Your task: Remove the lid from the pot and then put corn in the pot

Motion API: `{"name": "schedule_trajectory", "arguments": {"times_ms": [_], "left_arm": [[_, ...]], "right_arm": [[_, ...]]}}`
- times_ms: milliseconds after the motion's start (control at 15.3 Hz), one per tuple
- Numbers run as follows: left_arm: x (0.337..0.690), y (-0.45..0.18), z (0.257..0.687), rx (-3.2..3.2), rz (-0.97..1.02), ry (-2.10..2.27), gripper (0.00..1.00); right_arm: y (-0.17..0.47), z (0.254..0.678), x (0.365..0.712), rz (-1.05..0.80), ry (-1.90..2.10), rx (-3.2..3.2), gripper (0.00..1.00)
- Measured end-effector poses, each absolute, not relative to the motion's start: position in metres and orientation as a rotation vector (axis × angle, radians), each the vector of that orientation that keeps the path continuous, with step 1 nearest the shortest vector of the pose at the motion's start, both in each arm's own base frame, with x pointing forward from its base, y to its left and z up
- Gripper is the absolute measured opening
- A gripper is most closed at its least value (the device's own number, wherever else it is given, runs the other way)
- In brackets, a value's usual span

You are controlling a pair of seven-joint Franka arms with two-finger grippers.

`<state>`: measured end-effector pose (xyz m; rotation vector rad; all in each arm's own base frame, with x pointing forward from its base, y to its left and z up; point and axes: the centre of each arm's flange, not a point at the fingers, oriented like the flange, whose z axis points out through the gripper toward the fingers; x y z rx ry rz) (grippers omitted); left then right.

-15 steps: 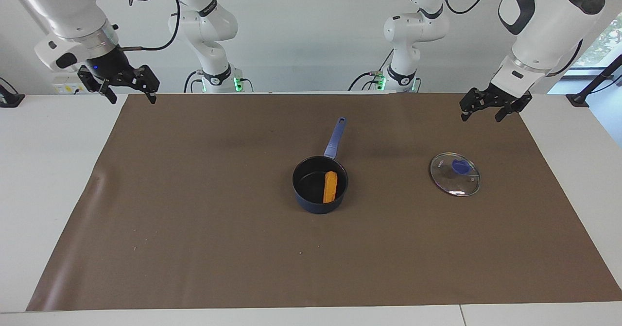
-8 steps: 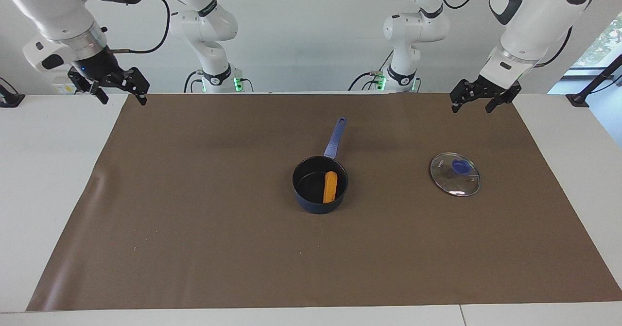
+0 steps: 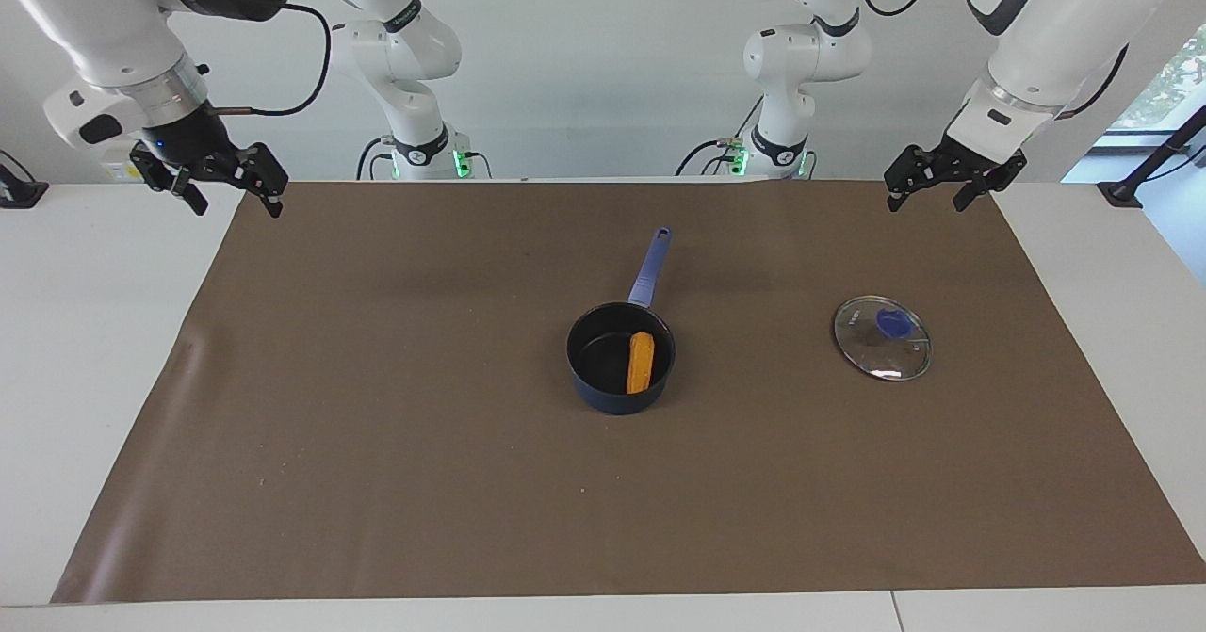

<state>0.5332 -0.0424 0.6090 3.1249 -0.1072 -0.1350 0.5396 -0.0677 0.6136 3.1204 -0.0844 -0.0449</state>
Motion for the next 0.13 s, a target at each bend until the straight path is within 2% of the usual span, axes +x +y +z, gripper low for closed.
{"name": "schedule_trajectory", "arguments": {"times_ms": [130], "left_arm": [[0.5333,-0.0412,0.6089,3.125,-0.135,-0.104,1.0]], "right_arm": [[-0.0693,0.6093,0.5378,-0.075,-0.09,3.122,1.0]]}}
